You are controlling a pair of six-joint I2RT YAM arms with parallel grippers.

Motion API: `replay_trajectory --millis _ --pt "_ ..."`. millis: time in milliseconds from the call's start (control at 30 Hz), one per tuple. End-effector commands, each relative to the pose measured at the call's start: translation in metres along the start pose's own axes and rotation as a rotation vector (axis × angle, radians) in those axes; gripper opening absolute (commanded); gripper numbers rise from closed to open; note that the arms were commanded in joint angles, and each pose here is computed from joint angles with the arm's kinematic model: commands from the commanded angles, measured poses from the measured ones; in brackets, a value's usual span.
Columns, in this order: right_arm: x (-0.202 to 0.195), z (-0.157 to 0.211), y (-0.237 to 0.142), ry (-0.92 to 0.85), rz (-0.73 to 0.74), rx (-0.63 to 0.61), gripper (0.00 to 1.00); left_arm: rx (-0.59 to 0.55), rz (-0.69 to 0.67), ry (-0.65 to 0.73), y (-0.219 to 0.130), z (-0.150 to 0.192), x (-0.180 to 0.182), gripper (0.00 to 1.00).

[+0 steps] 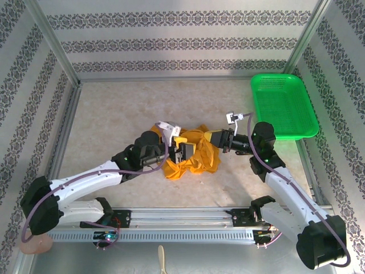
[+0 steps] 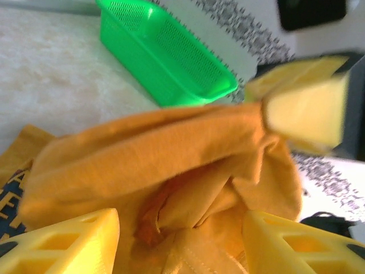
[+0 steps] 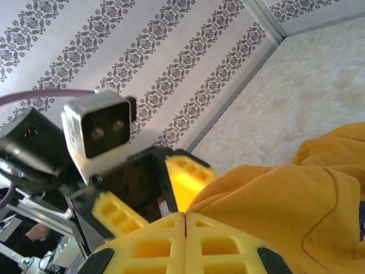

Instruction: Fold the inside-out t-shirt

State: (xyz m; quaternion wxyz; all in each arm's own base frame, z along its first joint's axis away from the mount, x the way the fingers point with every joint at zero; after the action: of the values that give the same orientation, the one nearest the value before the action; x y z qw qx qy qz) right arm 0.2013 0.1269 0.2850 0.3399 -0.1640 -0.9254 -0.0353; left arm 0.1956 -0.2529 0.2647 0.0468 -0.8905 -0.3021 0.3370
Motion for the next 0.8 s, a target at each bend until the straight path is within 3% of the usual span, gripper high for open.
replay_trajectory --millis 0,333,467,600,767 --pt "0.004 -0.006 -0.003 -0.036 -0.002 -0.038 0.00 0.020 -0.095 0.091 0.011 0.006 -0.004 0.59" --pt "0.000 -0.004 -0.003 -0.030 0.010 -0.041 0.00 0.027 -0.160 0.169 0.027 0.005 -0.015 0.63" --pt "0.001 -0.005 -0.003 -0.034 0.008 -0.045 0.00 0.082 -0.196 0.191 0.037 0.008 -0.015 0.62" --pt "-0.001 -0.006 -0.004 -0.031 0.019 -0.052 0.00 0.110 -0.219 0.199 0.041 0.014 -0.010 0.51" --pt "-0.006 -0.006 -0.007 -0.025 0.044 -0.067 0.00 0.139 -0.244 0.209 0.036 0.019 -0.005 0.29"
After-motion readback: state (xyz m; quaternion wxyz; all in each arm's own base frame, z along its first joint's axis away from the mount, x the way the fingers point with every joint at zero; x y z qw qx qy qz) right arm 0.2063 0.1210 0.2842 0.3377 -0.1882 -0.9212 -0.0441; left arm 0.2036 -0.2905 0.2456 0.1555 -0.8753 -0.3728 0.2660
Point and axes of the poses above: each hand's point on the last joint's axis, 136 mm out from that joint toward the fingers, its own y axis out along the fingers, its own x axis along the line the jaws close on, z = x × y, the point moved 9 cm from there along -y, back along the fingers, and after that the axes turned 6 degrees about -y, right-handed, at the moved point
